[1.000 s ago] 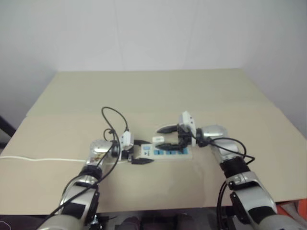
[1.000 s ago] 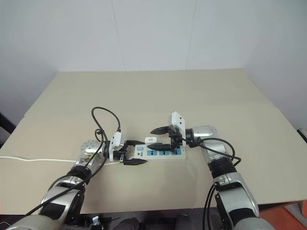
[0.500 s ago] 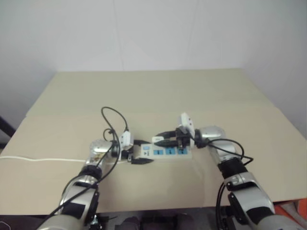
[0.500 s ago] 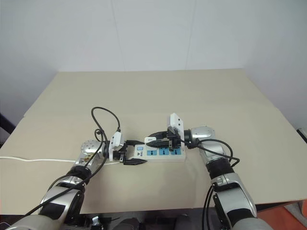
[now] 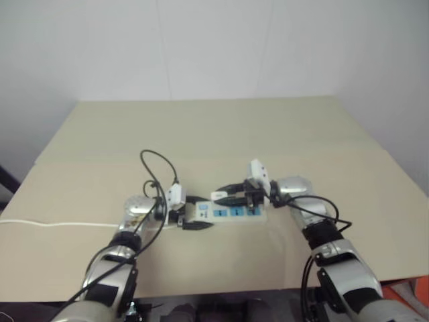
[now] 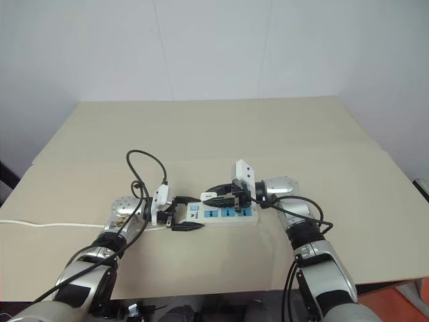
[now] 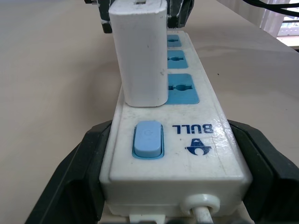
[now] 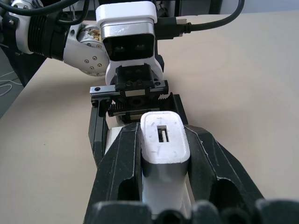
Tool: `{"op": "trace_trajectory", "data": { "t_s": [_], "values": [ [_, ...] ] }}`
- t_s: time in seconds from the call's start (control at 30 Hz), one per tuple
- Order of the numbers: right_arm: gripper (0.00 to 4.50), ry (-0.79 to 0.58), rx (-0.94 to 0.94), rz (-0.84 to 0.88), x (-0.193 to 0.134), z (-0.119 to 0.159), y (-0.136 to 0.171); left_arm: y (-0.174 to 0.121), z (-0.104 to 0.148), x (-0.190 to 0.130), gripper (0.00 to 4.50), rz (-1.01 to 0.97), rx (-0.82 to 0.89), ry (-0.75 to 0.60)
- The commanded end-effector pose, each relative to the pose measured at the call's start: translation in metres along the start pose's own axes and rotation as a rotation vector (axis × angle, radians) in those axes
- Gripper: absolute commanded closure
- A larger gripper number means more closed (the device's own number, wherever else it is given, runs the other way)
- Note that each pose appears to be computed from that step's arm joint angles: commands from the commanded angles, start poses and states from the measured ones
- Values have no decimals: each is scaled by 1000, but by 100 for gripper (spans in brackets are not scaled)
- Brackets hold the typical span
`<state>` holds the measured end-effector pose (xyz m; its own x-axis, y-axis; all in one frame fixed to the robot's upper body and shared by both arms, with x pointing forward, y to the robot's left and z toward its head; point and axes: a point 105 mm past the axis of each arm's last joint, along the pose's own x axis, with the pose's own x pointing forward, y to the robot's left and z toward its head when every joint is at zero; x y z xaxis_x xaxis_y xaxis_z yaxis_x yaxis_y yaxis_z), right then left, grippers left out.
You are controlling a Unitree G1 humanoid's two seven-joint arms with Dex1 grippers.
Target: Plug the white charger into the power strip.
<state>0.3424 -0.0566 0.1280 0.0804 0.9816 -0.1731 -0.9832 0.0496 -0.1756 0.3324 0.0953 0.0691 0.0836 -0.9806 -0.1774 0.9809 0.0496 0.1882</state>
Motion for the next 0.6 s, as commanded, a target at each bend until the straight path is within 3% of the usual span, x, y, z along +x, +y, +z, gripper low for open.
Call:
{"op": "trace_trajectory", "data": {
  "t_s": [0.03,0.6],
  "values": [
    [339,104,67,-29,-3,-31,5,-9,-7,6,121,-59,-2,36],
    [339,155,133,-53,-4,-52,7,-10,-7,5,121,-60,-7,40]
  ]
}}
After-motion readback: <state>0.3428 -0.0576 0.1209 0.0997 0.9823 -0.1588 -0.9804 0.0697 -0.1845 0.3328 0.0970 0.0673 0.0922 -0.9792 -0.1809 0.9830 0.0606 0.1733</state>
